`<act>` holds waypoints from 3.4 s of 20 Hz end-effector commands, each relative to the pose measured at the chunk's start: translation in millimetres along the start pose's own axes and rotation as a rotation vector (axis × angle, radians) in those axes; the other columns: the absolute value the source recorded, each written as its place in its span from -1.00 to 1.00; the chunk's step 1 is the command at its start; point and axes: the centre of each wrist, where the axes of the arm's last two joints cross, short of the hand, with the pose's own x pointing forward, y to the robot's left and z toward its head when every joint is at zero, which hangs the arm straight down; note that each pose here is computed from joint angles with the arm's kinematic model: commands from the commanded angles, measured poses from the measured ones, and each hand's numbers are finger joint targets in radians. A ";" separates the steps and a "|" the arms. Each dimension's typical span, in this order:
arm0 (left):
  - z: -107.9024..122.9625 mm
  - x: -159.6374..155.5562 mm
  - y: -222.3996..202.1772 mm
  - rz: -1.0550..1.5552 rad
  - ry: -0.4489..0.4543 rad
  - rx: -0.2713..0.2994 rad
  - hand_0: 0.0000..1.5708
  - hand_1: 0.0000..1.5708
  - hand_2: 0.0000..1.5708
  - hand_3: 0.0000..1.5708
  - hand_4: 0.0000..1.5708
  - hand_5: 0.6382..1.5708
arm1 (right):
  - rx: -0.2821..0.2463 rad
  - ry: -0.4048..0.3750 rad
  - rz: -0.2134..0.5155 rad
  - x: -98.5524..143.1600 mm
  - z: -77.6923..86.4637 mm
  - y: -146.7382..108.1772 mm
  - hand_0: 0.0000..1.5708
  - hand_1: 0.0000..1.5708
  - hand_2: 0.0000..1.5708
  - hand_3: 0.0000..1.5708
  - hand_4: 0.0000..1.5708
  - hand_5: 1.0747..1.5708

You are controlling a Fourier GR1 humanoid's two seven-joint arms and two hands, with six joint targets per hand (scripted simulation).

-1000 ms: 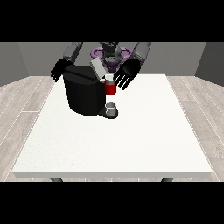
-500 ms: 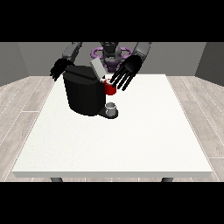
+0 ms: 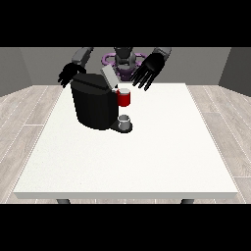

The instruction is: Insert the coffee pod into the coffee machine and close the lid

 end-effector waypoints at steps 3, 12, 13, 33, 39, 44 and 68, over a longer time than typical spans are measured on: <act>12.7 -28.8 -42.7 0.145 0.065 -0.027 -1.00 -1.00 -1.00 -1.00 -1.00 1.00 | 0.008 0.060 0.002 4.2 14.0 -7.7 -1.00 -1.00 -1.00 -1.00 -0.49 1.00; 40.6 -48.3 -148.4 0.788 0.061 -0.016 -1.00 -1.00 -1.00 -1.00 -1.00 1.00 | -0.005 0.081 0.097 -10.3 26.0 -52.3 -1.00 -1.00 -1.00 -1.00 -0.50 1.00; 41.5 -40.8 -162.1 0.808 0.076 -0.012 -1.00 -1.00 -1.00 -1.00 -1.00 1.00 | 0.016 0.104 0.062 -20.9 36.9 -55.8 -1.00 -1.00 -1.00 -1.00 -0.56 1.00; 101.9 -48.8 -221.3 1.128 0.087 0.013 -1.00 -1.00 -1.00 -1.00 -1.00 1.00 | 0.230 -0.013 0.158 41.2 -14.8 -31.7 -1.00 -1.00 -1.00 -1.00 -0.79 1.00; 113.8 -33.9 -212.6 1.148 0.041 -0.018 -1.00 -1.00 -1.00 -1.00 -0.86 1.00 | 0.198 0.050 0.117 30.1 -25.9 -27.6 -1.00 -1.00 -1.00 -1.00 -1.00 1.00; 142.9 -35.3 -221.4 1.136 0.074 0.037 -1.00 -1.00 -1.00 -1.00 -1.00 1.00 | 0.200 0.071 0.095 14.5 -25.3 -38.2 -1.00 -1.00 -1.00 -1.00 -1.00 1.00; 158.0 -18.5 -165.5 1.111 -0.008 0.155 -1.00 -1.00 -1.00 -1.00 -1.00 1.00 | 0.279 -0.024 0.154 27.2 -78.9 7.5 -1.00 -1.00 -1.00 -1.00 -1.00 1.00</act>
